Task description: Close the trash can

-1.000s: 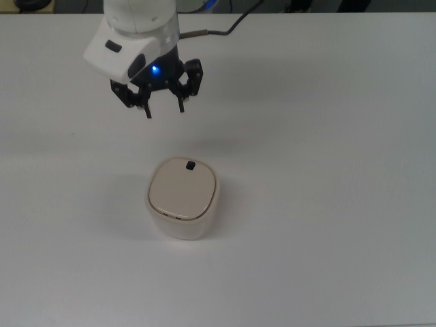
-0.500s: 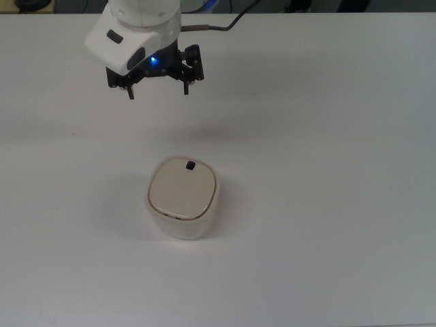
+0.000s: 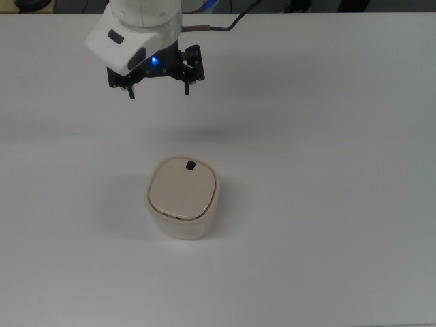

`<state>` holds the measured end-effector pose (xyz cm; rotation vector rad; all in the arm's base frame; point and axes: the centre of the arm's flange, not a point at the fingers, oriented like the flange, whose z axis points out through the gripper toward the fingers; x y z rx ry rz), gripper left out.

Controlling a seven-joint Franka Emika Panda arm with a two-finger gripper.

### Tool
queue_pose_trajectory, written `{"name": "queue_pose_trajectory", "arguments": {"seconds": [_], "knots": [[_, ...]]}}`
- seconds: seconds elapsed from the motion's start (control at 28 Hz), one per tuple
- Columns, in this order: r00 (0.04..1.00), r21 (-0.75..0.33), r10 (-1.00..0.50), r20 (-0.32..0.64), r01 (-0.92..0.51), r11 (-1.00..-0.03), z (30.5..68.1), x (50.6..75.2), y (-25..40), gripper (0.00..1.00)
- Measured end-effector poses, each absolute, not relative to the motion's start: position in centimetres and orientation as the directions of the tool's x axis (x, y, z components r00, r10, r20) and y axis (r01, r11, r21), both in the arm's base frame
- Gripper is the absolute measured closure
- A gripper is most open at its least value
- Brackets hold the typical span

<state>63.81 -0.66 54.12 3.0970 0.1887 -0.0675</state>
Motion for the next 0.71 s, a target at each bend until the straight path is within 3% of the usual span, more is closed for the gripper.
{"name": "queue_pose_trajectory", "arguments": {"seconds": [0.71], "knots": [[0.991,0.034,0.123,-0.052,0.124,-0.992,53.78,63.85,-0.54,0.00]]}}
